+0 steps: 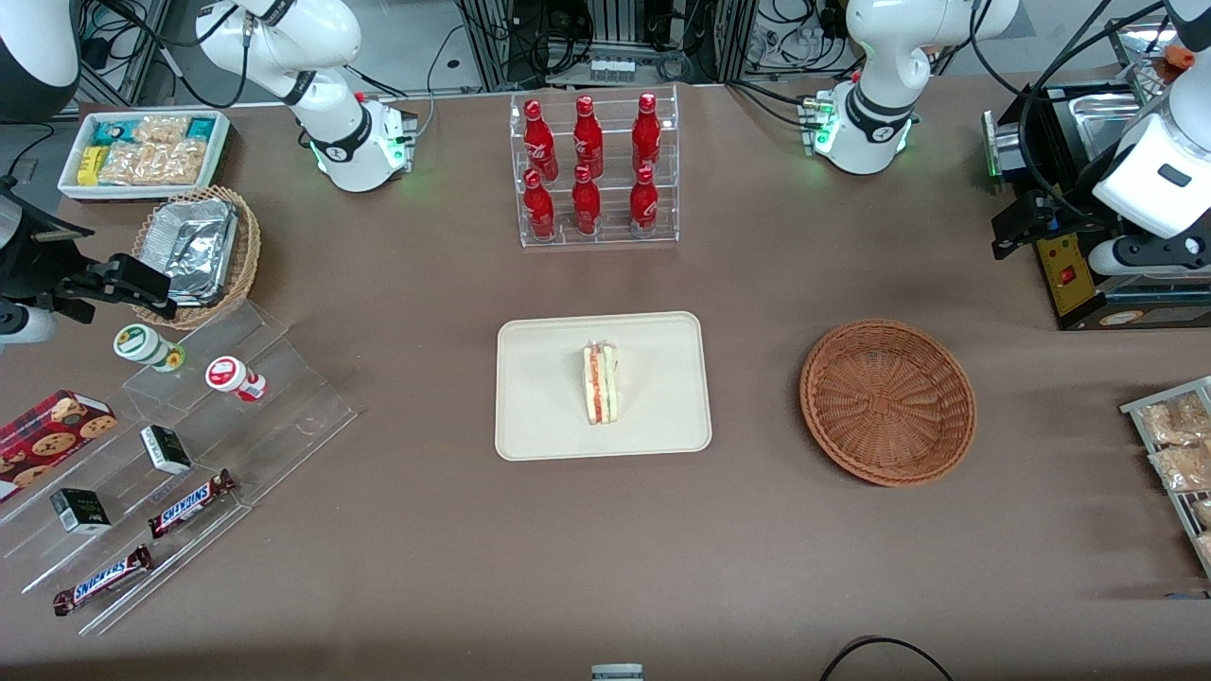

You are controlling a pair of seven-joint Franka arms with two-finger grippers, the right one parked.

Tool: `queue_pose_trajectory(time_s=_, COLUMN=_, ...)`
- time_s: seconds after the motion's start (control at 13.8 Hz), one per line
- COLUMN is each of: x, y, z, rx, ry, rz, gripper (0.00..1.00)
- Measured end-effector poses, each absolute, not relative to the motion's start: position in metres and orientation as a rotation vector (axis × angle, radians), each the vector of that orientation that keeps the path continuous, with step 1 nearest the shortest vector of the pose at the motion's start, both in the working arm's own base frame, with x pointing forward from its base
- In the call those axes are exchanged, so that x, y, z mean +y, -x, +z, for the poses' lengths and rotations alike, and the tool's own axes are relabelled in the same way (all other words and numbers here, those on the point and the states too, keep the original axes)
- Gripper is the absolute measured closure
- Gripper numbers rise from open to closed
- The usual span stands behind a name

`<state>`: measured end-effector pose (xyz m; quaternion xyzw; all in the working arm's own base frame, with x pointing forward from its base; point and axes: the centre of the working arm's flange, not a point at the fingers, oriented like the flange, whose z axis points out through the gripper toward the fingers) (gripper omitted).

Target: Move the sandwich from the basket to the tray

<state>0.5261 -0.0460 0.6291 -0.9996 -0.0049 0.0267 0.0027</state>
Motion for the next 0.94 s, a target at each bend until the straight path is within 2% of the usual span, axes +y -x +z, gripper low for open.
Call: queue_pose_trajectory(time_s=0.94, x=-0.039, y=-0.538, z=0.628, rx=0.026, ry=3.132, rz=0.068, gripper=0.0)
